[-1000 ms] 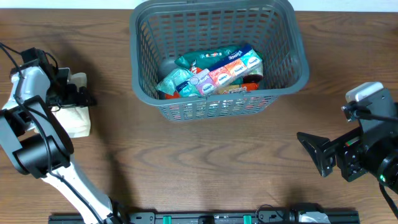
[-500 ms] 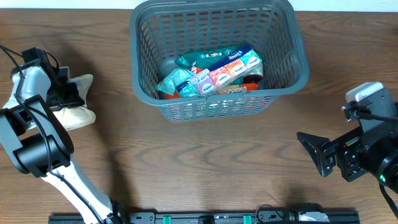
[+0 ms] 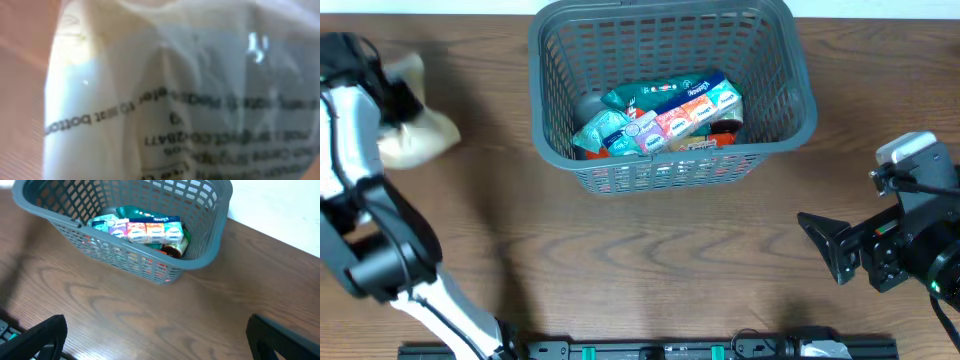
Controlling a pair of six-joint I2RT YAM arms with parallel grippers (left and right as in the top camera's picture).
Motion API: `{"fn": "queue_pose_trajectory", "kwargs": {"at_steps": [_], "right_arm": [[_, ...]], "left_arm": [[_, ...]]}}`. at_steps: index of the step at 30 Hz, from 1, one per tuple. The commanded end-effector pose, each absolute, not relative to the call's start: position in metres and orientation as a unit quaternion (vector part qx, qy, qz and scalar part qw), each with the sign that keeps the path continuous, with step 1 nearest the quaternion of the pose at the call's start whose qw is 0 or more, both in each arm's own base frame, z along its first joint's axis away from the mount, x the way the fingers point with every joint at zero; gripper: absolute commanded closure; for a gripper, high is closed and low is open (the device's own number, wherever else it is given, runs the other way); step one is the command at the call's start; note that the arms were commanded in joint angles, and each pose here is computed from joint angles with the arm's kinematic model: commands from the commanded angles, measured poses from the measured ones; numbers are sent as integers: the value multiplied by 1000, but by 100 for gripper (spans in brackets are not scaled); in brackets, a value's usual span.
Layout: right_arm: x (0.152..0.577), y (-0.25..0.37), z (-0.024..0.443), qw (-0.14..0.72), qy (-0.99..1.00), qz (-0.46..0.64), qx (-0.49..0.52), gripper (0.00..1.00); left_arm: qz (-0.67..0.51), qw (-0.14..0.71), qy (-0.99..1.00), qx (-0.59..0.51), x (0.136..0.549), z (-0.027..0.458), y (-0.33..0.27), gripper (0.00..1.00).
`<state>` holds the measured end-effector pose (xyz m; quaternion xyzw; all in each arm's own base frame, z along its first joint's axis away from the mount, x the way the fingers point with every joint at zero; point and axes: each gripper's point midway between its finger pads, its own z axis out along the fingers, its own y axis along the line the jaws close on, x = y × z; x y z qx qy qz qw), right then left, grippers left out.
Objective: Pack container
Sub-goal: 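Carry the beige pouch into the basket and release it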
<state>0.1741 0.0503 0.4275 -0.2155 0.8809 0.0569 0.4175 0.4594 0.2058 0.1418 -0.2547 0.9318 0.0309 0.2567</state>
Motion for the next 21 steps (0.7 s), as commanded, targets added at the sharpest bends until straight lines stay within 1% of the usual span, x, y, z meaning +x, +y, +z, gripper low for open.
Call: {"fn": "queue_pose_trajectory", "kwargs": {"at_steps": [1,3,5,7,9,13,15,21], "right_arm": [[173,51,427,417,882,59,-213,1],[173,51,427,417,882,59,-213,1],[173,51,427,417,882,59,-213,1],[173,51,427,417,882,59,-213,1],[173,51,427,417,882,59,-213,1],[173,51,427,417,882,59,-213,1],[173,51,427,417,882,59,-213,1],[173,51,427,417,882,59,-213,1]], "left_arm": [[11,395,890,-229,476,264,175,94],[9,453,868,-201,476,314,151,94],[2,499,849,-174,472,354,126,94],[-11,532,834,-143,466,386,95,94],[-29,548,829,-110,459,404,60,94],[-58,541,838,-39,452,407,-5,94],[-73,526,847,0,451,398,-40,94],[-111,488,863,68,447,373,-113,94]]}}
